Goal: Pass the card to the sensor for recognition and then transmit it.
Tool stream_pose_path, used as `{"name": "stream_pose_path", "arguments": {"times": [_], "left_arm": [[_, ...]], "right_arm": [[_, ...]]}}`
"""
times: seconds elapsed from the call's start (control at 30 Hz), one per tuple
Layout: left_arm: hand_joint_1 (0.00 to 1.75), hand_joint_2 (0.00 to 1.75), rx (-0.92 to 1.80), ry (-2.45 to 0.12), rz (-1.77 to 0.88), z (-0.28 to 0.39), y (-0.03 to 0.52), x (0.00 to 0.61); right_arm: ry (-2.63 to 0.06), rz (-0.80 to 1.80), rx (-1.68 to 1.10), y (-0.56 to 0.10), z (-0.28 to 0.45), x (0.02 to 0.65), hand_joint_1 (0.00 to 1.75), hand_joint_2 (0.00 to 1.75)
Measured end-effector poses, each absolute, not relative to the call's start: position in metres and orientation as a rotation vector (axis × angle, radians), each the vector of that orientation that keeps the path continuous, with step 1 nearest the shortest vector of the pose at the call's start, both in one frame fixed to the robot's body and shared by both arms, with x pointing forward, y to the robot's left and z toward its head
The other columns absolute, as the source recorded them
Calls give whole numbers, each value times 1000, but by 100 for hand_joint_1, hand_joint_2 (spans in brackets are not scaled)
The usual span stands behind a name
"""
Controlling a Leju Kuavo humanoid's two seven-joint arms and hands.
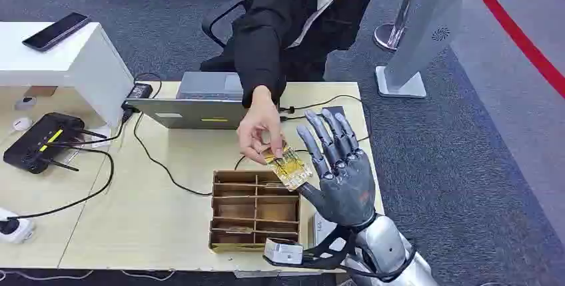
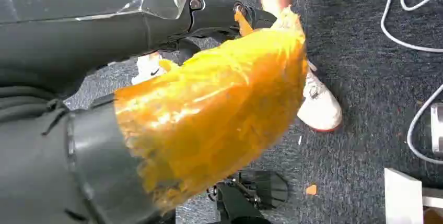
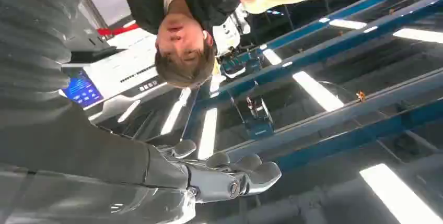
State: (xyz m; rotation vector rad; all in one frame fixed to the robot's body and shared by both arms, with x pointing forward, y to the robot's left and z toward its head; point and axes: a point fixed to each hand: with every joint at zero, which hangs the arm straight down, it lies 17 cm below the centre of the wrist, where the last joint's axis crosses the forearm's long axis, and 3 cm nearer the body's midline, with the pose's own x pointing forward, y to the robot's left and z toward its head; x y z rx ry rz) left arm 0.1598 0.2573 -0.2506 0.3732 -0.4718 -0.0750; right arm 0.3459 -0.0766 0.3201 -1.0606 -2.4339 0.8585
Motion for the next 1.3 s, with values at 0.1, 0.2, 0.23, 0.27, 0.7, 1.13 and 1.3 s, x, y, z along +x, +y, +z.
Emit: {"name": "stream_pose_path", "arguments": {"times": [0.1, 0.2, 0.23, 0.27, 0.7, 1.13, 1.3], "left_arm": [[0, 0, 372, -472, -75, -251, 257, 160], [0, 0, 372, -471, -75, -251, 257, 160], [0, 0, 372, -472, -76, -251, 257, 160], [0, 0, 372, -472, -78, -251, 256, 160], [0, 0, 370, -470, -76, -251, 255, 159], [0, 0, 370, -467, -69, -251, 255, 158], [0, 0, 371, -469, -60, -251, 256, 157]], "right_arm": [[-2427, 856, -1067, -78, 320, 347, 66, 175], [-2419, 853, -1074, -79, 319, 348, 161, 175], [-2417, 852, -1075, -80, 319, 348, 162, 175], [-2415, 852, -1076, -80, 319, 348, 166, 175], [-2401, 849, -1080, -83, 316, 349, 168, 175], [-2395, 829, -1061, -86, 315, 347, 175, 175], [-2395, 796, -993, -88, 314, 346, 175, 175]]}}
